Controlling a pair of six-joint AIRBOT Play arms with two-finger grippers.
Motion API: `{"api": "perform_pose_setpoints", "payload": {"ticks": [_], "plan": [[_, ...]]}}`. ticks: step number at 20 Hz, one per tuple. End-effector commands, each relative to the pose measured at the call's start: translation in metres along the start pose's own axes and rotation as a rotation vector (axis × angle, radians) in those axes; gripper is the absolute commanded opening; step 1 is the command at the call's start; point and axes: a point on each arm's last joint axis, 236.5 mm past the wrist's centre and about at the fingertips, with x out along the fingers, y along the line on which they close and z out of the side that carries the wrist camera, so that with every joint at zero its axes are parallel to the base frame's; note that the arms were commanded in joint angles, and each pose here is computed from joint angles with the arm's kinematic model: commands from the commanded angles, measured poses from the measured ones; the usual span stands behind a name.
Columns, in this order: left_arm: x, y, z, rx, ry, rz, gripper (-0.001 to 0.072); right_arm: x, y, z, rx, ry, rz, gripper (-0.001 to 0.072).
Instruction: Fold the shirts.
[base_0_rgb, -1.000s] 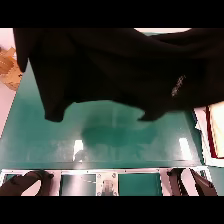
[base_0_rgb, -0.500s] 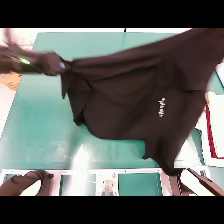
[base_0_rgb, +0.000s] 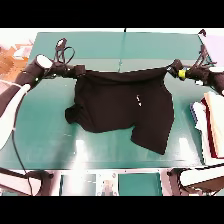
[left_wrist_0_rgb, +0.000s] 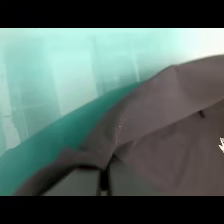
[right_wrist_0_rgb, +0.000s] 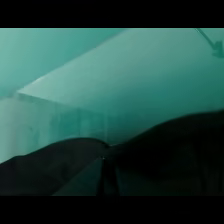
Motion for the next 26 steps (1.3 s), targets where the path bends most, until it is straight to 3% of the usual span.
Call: {"api": "perform_pose_setpoints", "payload": {"ticks": [1, 2, 4, 5, 6, 7, 8, 11, 17, 18, 19, 20, 23, 24, 25, 26], "plan": [[0.012, 0.003, 0.015, 0.012, -0.013, -0.017, 0.0532, 0.012, -0.033, -0.014, 0.029, 0.065, -0.026, 0.0316], [0.006, 0.001, 0.014, 0.014, 0.019, -0.036, 0.0604, 0.002, -0.034, -0.012, 0.033, 0.081, -0.013, 0.0320], [-0.015, 0.000, 0.010, 0.021, 0.103, -0.074, 0.0604, -0.028, -0.042, -0.008, 0.080, 0.118, 0.022, 0.0303], [-0.028, 0.001, 0.008, 0.013, 0.147, -0.091, 0.0541, -0.045, -0.045, -0.010, 0.102, 0.142, 0.041, 0.0184], [-0.041, 0.003, 0.004, -0.007, 0.196, -0.107, 0.0151, -0.060, -0.049, -0.013, 0.130, 0.167, 0.056, 0.0118], [-0.052, 0.005, -0.001, -0.012, 0.238, -0.121, 0.0020, -0.075, -0.055, -0.021, 0.157, 0.198, 0.060, 0.0112], [-0.062, 0.007, -0.008, -0.045, 0.283, -0.129, 0.0019, -0.087, -0.059, -0.031, 0.169, 0.228, 0.053, 0.0047], [-0.085, 0.013, -0.040, -0.074, 0.427, -0.088, 0.0018, -0.117, -0.079, -0.069, 0.212, 0.270, -0.031, 0.0014], [-0.157, 0.040, -0.146, -0.033, 0.556, 0.147, 0.0019, -0.159, -0.107, -0.135, 0.319, 0.234, -0.157, 0.0014], [-0.169, 0.048, -0.166, -0.016, 0.555, 0.197, 0.0019, -0.163, -0.109, -0.143, 0.337, 0.227, -0.167, 0.0039], [-0.177, 0.052, -0.182, -0.007, 0.547, 0.228, 0.0019, -0.168, -0.114, -0.153, 0.371, 0.227, -0.189, 0.0167], [-0.181, 0.053, -0.194, -0.004, 0.532, 0.239, 0.0020, -0.171, -0.118, -0.162, 0.400, 0.238, -0.209, 0.0251], [-0.188, 0.052, -0.224, -0.037, 0.543, 0.245, 0.0030, -0.170, -0.129, -0.187, 0.433, 0.285, -0.239, 0.0388], [-0.188, 0.050, -0.230, -0.049, 0.561, 0.238, 0.0295, -0.167, -0.133, -0.193, 0.446, 0.286, -0.248, 0.0393], [-0.189, 0.050, -0.232, -0.074, 0.564, 0.243, 0.0488, -0.162, -0.138, -0.199, 0.458, 0.293, -0.256, 0.0392], [-0.188, 0.050, -0.231, -0.083, 0.558, 0.246, 0.0493, -0.157, -0.142, -0.206, 0.472, 0.308, -0.261, 0.0392]]}}
